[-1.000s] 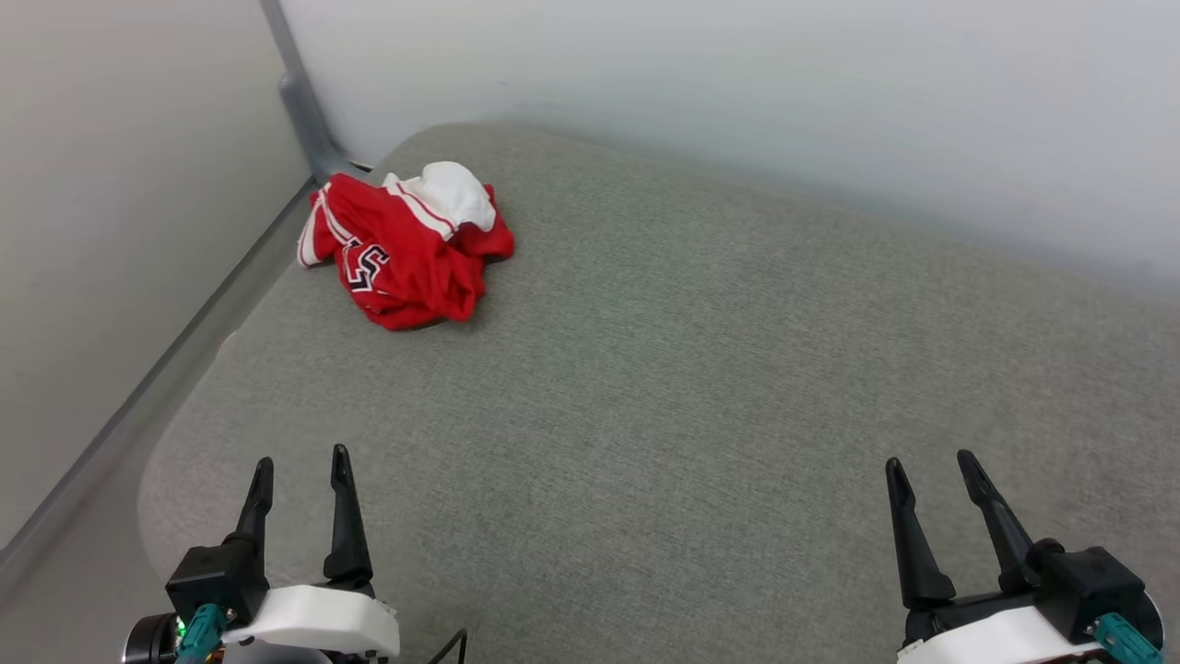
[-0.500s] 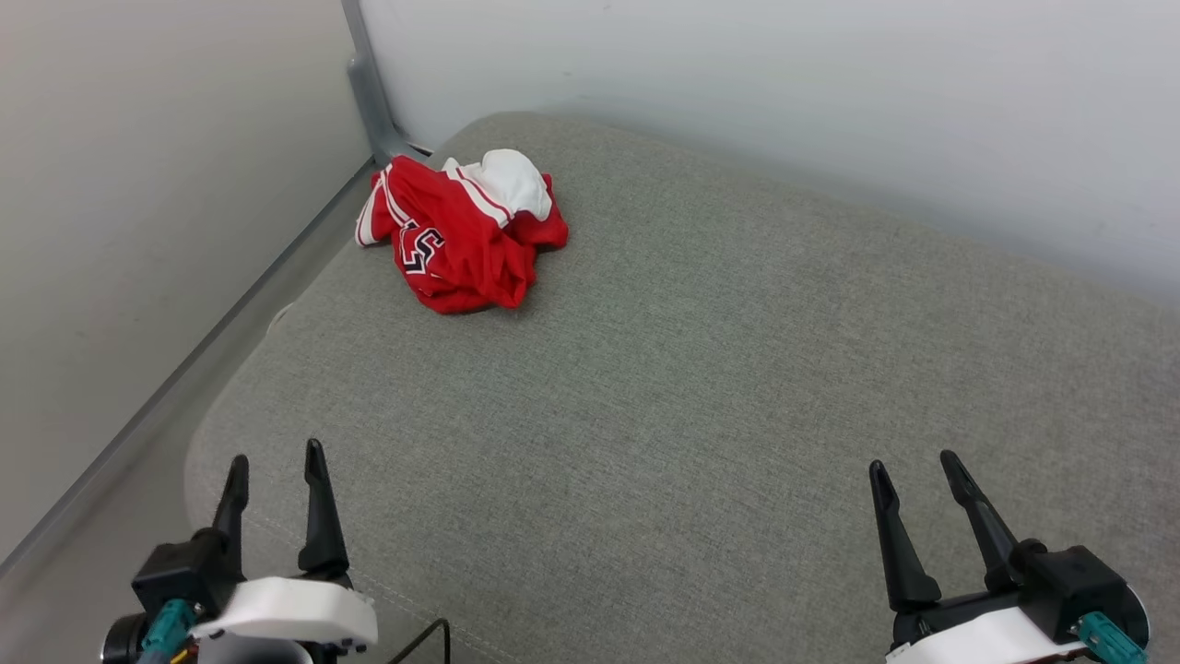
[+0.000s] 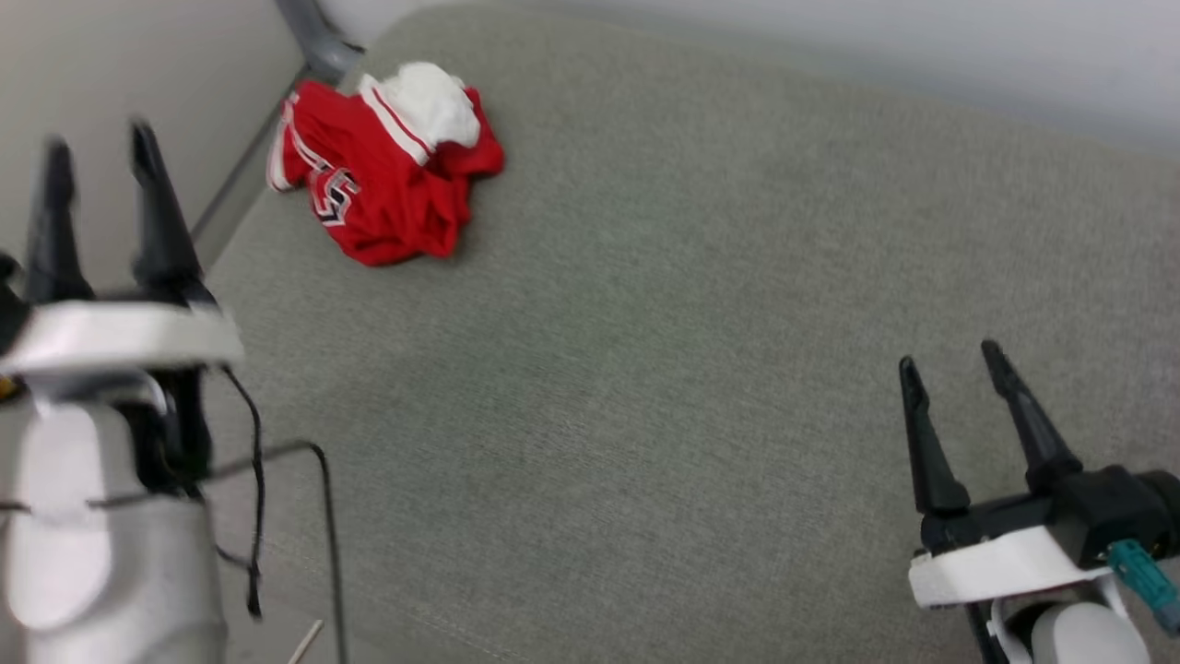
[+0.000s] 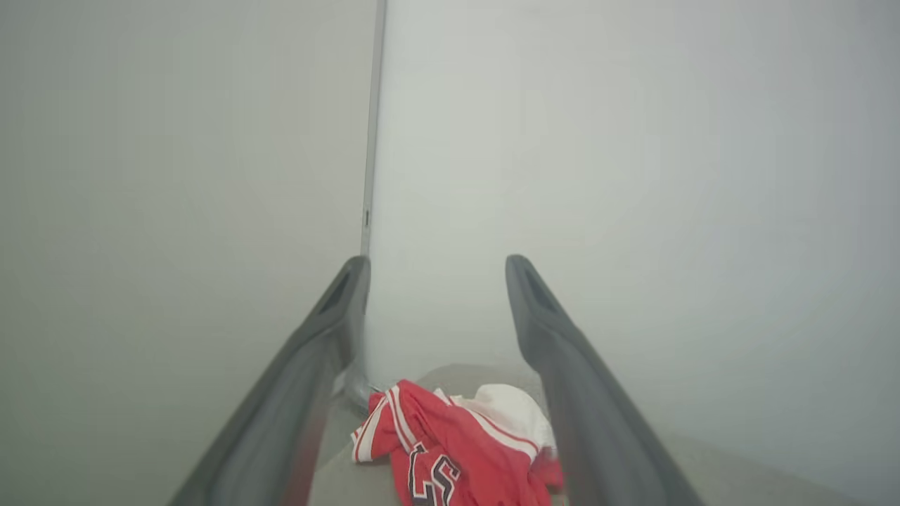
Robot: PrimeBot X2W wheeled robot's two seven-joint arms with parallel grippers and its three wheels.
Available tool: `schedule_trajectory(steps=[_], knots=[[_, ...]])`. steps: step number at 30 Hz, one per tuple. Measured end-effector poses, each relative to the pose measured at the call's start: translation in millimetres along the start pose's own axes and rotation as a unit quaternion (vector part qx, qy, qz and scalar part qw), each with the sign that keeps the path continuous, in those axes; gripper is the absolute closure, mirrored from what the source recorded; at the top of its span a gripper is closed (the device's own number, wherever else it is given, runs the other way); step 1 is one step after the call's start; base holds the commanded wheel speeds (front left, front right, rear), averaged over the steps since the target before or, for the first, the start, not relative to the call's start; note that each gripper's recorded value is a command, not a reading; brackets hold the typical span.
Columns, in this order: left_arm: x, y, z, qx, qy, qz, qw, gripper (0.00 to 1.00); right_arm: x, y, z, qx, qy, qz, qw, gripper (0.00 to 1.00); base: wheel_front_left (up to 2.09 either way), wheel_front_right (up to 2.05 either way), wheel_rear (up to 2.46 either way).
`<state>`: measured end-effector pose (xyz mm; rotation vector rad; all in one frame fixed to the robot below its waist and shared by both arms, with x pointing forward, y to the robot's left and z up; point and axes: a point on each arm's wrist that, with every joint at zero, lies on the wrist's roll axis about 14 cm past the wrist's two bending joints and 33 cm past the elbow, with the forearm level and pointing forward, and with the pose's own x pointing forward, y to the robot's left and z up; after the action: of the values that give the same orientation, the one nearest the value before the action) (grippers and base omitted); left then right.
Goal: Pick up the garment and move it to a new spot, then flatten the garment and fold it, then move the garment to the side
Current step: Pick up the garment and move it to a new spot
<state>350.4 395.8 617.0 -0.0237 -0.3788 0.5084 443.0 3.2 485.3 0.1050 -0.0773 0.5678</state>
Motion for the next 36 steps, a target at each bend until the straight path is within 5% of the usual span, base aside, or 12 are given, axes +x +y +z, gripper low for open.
schedule_trajectory(steps=[10,16,23,27,36], knots=[[98.2,-47.6,-28.8,0.038,0.018,-0.096,0.995,0.0,9.6,-51.3,-33.3,-0.014,0.014,-0.055,0.998,0.0,0.0,0.0,0.0],[124.4,-67.6,-89.9,0.032,0.172,-0.127,0.976,0.0,5.0,-70.5,-45.8,-0.018,0.025,-0.079,0.996,0.0,0.0,0.0,0.0],[102.8,-65.4,-165.3,0.049,0.413,-0.139,0.899,0.0,2.5,-86.3,-58.8,-0.023,0.036,-0.097,0.994,0.0,0.0,0.0,0.0],[74.9,-59.4,-201.3,0.066,0.523,-0.139,0.839,0.0,-0.9,-93.5,-68.2,-0.026,0.047,-0.105,0.993,0.0,0.0,0.0,0.0],[27.1,-52.2,-260.1,0.082,0.653,-0.126,0.742,0.0,-4.0,-108.9,-85.0,-0.029,0.061,-0.122,0.99,0.0,0.0,0.0,0.0]])
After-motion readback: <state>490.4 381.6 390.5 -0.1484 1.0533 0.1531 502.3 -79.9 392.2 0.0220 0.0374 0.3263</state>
